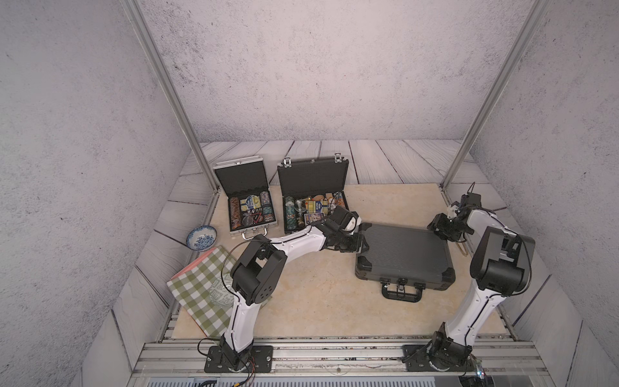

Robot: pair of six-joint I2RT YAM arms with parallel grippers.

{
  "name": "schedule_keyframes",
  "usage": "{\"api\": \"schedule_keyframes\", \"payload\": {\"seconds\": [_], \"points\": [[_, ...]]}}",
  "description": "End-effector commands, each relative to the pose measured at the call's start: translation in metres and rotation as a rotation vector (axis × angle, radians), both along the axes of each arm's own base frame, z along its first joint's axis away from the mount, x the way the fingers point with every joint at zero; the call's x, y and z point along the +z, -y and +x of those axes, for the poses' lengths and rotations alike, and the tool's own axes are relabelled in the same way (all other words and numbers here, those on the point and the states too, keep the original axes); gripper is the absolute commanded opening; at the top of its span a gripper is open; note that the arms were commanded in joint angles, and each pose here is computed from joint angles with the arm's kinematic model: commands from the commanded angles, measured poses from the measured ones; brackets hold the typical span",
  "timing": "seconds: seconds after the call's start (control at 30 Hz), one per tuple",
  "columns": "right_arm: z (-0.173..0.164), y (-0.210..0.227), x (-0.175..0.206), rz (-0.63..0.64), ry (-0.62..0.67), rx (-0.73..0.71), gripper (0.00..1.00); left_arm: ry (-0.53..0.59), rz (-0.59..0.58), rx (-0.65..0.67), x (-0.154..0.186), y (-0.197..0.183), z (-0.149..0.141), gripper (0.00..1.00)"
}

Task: Close the poker set cases
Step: Move the poker set case to the center of the board.

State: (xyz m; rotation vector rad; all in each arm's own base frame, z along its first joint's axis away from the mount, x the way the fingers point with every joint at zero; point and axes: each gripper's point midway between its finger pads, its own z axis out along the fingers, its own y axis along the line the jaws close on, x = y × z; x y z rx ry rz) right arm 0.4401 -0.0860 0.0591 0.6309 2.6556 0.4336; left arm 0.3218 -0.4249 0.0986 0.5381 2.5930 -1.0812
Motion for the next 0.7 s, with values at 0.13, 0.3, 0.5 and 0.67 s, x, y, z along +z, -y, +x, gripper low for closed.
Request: {"api": "schedule_keyframes", "payload": {"seconds": [0.13, 0.3, 0.5, 0.67], "points": [[-0.111, -0.162, -0.043, 0.411, -0.447, 0.261, 0.59, -0.097, 0.070, -0.053, -0.025, -0.007, -0.037, 0.52], [-0.122, -0.173, -0.041, 0.419, -0.467, 0.292, 0.59, -0.098, 0.066, -0.062, -0.023, -0.005, -0.045, 0.51], [-0.129, -0.184, -0.032, 0.441, -0.462, 0.313, 0.59, -0.080, 0.064, -0.054, -0.015, -0.005, -0.044, 0.51], [-0.127, -0.176, -0.028, 0.382, -0.460, 0.307, 0.59, -0.062, 0.067, -0.049, -0.010, -0.002, -0.037, 0.51]]}}
